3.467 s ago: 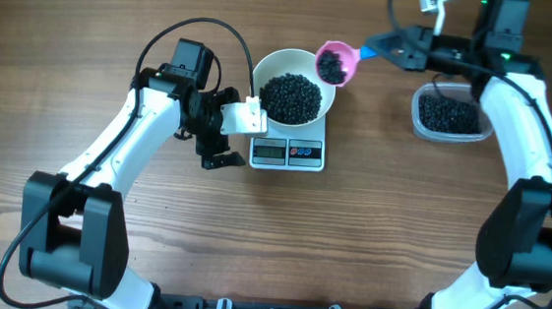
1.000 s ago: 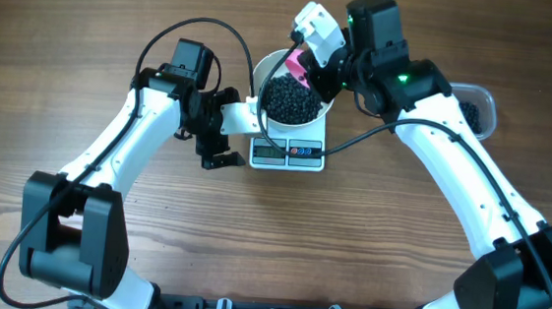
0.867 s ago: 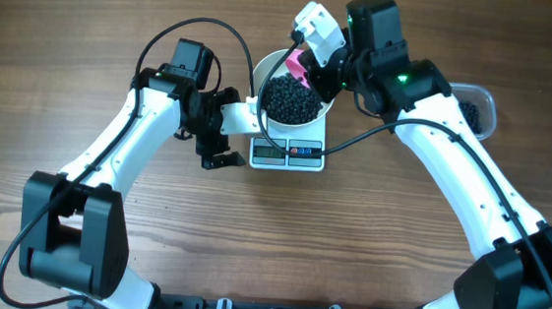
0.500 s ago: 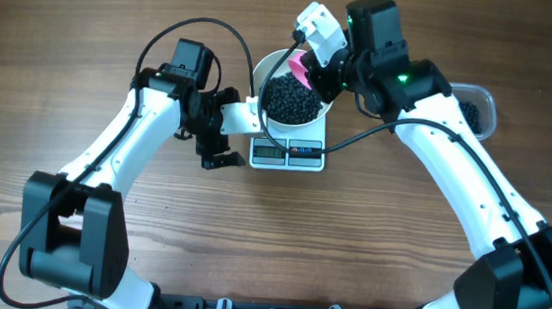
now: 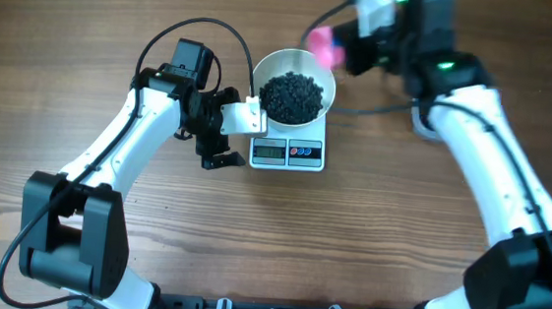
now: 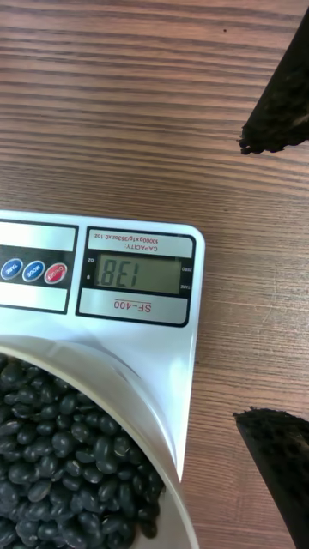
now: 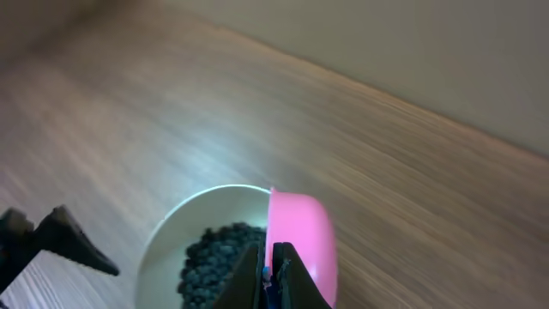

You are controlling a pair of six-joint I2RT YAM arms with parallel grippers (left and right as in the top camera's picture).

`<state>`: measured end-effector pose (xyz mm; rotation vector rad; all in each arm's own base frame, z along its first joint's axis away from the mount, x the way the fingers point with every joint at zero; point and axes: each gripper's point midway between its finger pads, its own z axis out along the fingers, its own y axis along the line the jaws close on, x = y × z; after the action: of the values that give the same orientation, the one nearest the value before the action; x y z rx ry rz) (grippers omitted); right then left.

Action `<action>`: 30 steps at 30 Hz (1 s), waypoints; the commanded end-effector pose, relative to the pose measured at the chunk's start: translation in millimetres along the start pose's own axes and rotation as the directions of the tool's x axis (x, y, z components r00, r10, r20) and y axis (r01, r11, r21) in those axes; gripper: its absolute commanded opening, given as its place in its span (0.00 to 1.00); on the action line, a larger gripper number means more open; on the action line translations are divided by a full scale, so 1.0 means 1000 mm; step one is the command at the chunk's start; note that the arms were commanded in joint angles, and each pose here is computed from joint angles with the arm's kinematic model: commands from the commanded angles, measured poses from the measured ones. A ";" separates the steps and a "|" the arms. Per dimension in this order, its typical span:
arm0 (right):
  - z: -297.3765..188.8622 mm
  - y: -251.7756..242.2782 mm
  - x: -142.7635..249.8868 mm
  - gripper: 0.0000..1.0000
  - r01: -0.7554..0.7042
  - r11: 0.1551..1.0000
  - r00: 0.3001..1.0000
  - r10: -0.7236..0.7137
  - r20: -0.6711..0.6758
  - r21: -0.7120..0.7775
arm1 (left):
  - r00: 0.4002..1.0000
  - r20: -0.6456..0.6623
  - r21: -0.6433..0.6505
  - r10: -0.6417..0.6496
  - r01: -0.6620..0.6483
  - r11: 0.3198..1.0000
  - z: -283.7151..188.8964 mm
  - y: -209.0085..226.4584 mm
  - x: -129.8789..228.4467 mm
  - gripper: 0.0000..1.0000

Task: Scoop item into bowl and weigh 150g on scale
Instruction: 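Carry the empty scoop back right to the bean tub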

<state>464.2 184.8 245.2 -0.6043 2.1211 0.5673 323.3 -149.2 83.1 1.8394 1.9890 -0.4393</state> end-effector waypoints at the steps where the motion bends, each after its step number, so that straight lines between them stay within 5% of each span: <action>1: -0.033 -0.026 -0.018 0.04 -0.095 0.992 0.992 0.101 0.075 -0.079 | 1.000 0.022 0.008 -0.009 0.008 1.000 -0.001 -0.003 -0.004 1.00; 11: -0.082 -0.142 0.011 0.04 -0.248 0.939 0.968 0.231 0.098 0.239 | 1.000 0.022 0.008 -0.009 0.008 1.000 -0.001 -0.003 -0.004 1.00; 20: -0.086 -0.164 0.029 0.04 -0.164 0.920 0.986 0.166 0.025 0.355 | 1.000 0.022 0.008 -0.009 0.008 1.000 -0.001 -0.003 -0.004 1.00; 30: -0.073 -0.168 0.042 0.04 -0.298 0.894 0.952 0.303 0.038 0.335 | 1.000 0.022 0.008 -0.009 0.008 1.000 -0.001 -0.003 -0.004 1.00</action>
<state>492.7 1.9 216.3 -0.1293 2.2826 0.3298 323.3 -149.2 83.1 1.8394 1.9890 -0.4393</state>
